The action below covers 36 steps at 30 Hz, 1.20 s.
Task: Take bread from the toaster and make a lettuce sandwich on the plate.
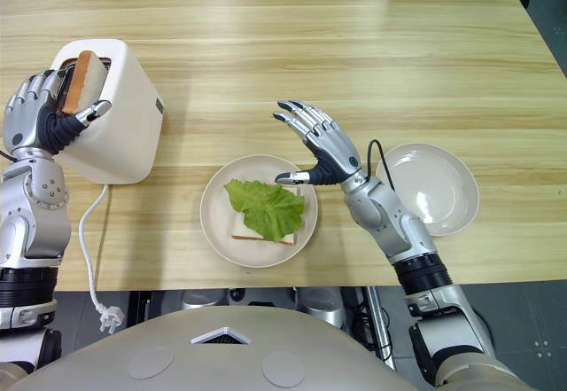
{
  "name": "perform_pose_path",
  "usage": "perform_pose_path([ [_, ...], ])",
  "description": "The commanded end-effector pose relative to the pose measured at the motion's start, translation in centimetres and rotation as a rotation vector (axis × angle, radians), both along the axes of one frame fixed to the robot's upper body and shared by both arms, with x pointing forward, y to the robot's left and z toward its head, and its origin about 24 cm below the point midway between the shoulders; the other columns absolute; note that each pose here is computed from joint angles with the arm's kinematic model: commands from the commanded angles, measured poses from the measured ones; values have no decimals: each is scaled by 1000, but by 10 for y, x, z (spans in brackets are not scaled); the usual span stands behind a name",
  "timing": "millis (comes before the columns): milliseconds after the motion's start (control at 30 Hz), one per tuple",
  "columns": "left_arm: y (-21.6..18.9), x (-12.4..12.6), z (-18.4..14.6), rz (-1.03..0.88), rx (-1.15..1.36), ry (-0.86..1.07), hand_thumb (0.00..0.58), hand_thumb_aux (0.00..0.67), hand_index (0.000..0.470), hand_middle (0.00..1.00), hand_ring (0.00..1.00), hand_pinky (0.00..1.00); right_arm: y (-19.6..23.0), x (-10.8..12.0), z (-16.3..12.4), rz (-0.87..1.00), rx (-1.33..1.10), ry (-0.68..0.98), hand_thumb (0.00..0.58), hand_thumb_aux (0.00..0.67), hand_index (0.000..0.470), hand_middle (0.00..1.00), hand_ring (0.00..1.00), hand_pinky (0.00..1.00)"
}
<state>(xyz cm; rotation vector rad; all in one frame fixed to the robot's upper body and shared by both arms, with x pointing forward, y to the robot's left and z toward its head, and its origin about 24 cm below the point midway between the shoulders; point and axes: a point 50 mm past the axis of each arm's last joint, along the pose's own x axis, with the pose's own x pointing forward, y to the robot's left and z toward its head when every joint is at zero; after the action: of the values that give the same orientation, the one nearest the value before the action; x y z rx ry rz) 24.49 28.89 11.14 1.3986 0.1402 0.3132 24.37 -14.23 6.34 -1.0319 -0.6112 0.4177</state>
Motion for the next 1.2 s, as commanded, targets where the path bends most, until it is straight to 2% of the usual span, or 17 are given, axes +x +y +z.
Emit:
perform_pose_path([
  [33, 0, 0, 0, 14, 15, 16, 580, 670, 460, 0, 0, 0, 1, 0, -5, -2, 2, 13, 0, 0, 0, 0, 0, 0],
  [333, 0, 4, 11, 20, 32, -80, 580, 670, 460, 0, 0, 0, 4, -2, -11, 1, 3, 37, 0, 0, 0, 0, 0, 0],
  [600, -7, 2, 50, -3, 56, -338, 580, 670, 460, 0, 0, 0, 6, -2, -15, -2, 3, 45, 0, 0, 0, 0, 0, 0],
  [633, -9, 0, 58, -13, 66, -392, 580, 670, 460, 820, 820, 820, 5, -1, -14, -8, 6, 39, 0, 0, 0, 0, 0, 0],
  [667, -11, -2, 67, -29, 71, -442, 580, 670, 460, 1000, 1000, 1000, 4, 0, -12, -16, 10, 29, 0, 0, 0, 0, 0, 0],
  [833, -28, -7, 98, -198, -34, -592, 580, 670, 460, 1000, 1000, 1000, -8, 12, 1, -79, 84, -15, 0, 0, 0, 0, 0, 0],
  [967, -44, -3, 116, -438, -369, -585, 580, 670, 460, 1000, 1000, 1000, -24, 20, 12, -127, 170, -58, 0, 0, 0, 0, 0, 0],
  [1067, -61, 4, 113, -618, -592, -468, 580, 670, 460, 1000, 1000, 1000, -38, 24, 24, -124, 272, -82, 0, 0, 0, 0, 0, 0],
  [1200, -86, 12, 89, -808, -856, -227, 580, 670, 460, 1000, 1000, 1000, -57, 30, 39, -156, 337, -127, 0, 0, 0, 0, 0, 0],
])
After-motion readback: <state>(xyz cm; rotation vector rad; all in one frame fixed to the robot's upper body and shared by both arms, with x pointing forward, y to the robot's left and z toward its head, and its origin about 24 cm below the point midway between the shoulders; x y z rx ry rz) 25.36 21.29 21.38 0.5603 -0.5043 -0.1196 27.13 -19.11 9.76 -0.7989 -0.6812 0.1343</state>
